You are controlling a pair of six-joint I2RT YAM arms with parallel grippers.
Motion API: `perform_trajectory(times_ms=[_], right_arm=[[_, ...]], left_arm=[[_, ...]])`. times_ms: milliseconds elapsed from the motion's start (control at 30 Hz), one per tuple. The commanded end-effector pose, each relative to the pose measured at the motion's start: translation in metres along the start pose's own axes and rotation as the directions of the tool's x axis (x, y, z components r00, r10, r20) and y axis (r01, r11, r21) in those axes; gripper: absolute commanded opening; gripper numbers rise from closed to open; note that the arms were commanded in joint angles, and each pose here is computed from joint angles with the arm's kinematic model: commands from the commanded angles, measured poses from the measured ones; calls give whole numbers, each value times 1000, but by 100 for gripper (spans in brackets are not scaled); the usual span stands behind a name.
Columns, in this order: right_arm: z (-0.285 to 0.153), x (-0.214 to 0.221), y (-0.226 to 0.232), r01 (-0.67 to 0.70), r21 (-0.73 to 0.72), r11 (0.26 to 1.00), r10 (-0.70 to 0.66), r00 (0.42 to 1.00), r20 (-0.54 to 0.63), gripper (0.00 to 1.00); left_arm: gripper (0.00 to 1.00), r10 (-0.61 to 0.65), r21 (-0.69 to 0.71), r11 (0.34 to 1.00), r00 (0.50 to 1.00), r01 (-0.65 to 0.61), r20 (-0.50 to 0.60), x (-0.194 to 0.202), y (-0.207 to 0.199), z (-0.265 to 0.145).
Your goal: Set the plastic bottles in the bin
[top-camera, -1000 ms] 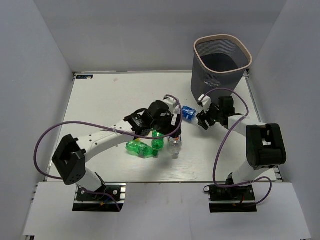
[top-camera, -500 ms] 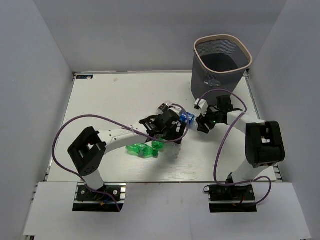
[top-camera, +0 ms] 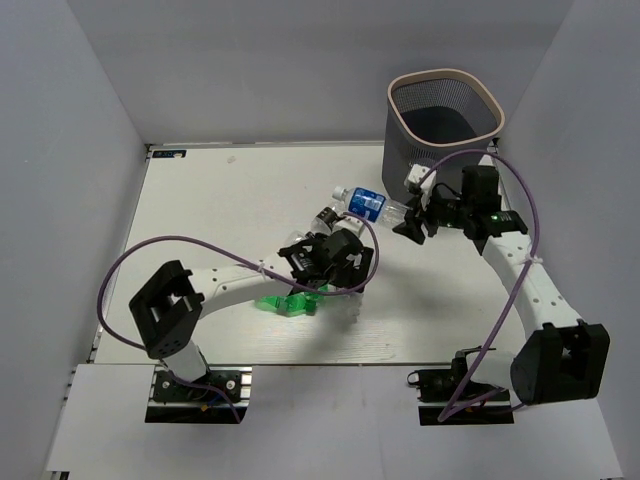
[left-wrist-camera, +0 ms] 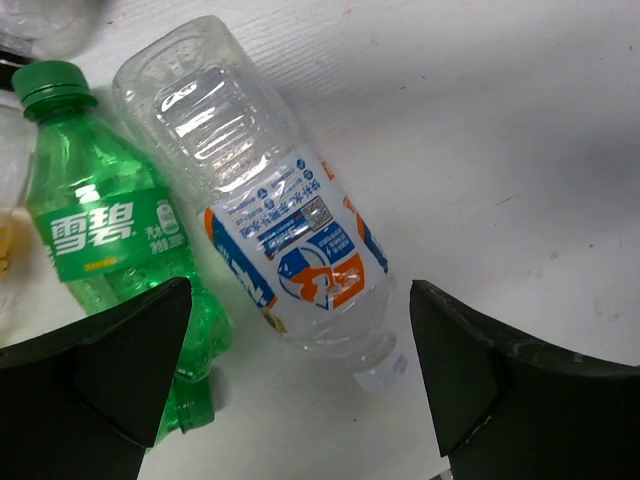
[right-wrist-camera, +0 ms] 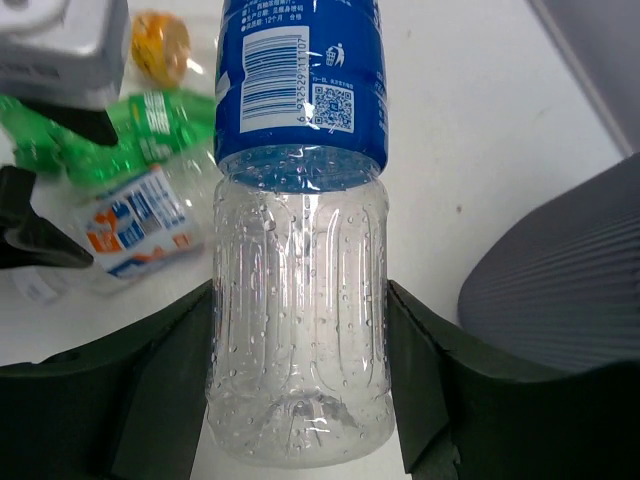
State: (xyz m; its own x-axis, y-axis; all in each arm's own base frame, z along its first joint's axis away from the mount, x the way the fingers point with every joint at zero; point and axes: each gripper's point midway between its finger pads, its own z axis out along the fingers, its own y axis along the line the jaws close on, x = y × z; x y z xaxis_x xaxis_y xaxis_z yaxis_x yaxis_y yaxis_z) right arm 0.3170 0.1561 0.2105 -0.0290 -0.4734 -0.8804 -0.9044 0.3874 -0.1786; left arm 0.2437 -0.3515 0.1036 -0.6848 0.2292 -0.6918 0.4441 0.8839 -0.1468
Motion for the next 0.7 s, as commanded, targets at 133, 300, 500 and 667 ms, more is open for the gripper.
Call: perform_trajectory(times_ms=[133,300,500,667], right_arm=[[-26,-98,-13,14,46,999,-25,969,246,0],[-49,-156,-49,-18,218,976,-66,926,372,0],[-65,-180,-108,-56,443,895,-141,906,399,0],[-87,-186,-156,-127,623,772,-157,912,380,0]], left_arm=[[100,-55,-20,998,997,56,49,0,9,-26],[100,-52,-31,998,998,53,38,7,10,-26],[100,-55,-24,998,998,56,36,10,7,-26],[100,-68,-18,997,997,69,45,8,5,-25]])
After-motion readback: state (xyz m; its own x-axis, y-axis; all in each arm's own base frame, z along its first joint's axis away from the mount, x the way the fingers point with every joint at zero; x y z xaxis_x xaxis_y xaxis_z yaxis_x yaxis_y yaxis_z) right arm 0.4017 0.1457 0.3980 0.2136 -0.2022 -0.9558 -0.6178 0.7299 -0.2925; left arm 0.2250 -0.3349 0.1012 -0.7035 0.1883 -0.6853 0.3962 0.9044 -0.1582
